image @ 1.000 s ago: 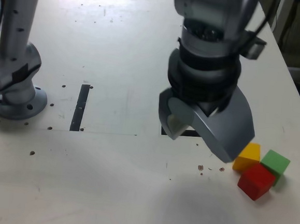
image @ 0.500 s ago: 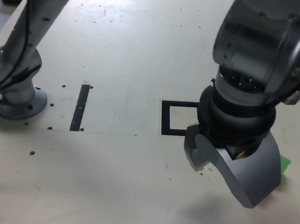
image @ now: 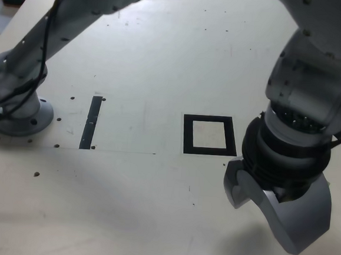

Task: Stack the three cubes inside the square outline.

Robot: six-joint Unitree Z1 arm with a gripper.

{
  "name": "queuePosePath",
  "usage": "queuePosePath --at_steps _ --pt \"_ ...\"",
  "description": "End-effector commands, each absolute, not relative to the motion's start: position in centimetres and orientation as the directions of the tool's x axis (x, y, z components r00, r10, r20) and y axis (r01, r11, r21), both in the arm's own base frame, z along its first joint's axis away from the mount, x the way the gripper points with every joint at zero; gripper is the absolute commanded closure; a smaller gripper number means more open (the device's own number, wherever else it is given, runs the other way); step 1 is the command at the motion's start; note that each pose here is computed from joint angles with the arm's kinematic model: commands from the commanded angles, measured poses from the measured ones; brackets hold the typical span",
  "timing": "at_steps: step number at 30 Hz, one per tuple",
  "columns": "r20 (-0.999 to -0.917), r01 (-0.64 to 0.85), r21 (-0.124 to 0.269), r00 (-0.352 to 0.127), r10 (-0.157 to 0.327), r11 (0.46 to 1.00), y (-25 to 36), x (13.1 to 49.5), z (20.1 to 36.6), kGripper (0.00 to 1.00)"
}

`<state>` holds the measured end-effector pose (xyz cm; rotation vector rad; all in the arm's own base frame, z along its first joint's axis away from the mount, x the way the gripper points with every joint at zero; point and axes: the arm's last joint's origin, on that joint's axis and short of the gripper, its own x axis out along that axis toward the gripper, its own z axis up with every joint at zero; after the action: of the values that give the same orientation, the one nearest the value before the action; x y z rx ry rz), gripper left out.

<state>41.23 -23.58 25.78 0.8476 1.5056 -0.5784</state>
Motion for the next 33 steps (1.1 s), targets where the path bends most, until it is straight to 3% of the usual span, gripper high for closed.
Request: queuePosePath --at_steps 1,7,20,33 --pt "-0.9854 0.786 0.112 0.009 0.17 0.608 -23.1 41.8 25.5 0.11" --pt "-0.9897 0.782 0.088 -0.002 0.143 0.617 -21.8 43.1 25.4 0.11" --pt "-0.9858 0.786 0.05 -0.059 0.157 0.616 -21.5 43.6 23.3 0.11" --pt "-0.9906 0.786 0.032 -0.057 0.124 0.617 -21.3 44.8 22.5 0.11"
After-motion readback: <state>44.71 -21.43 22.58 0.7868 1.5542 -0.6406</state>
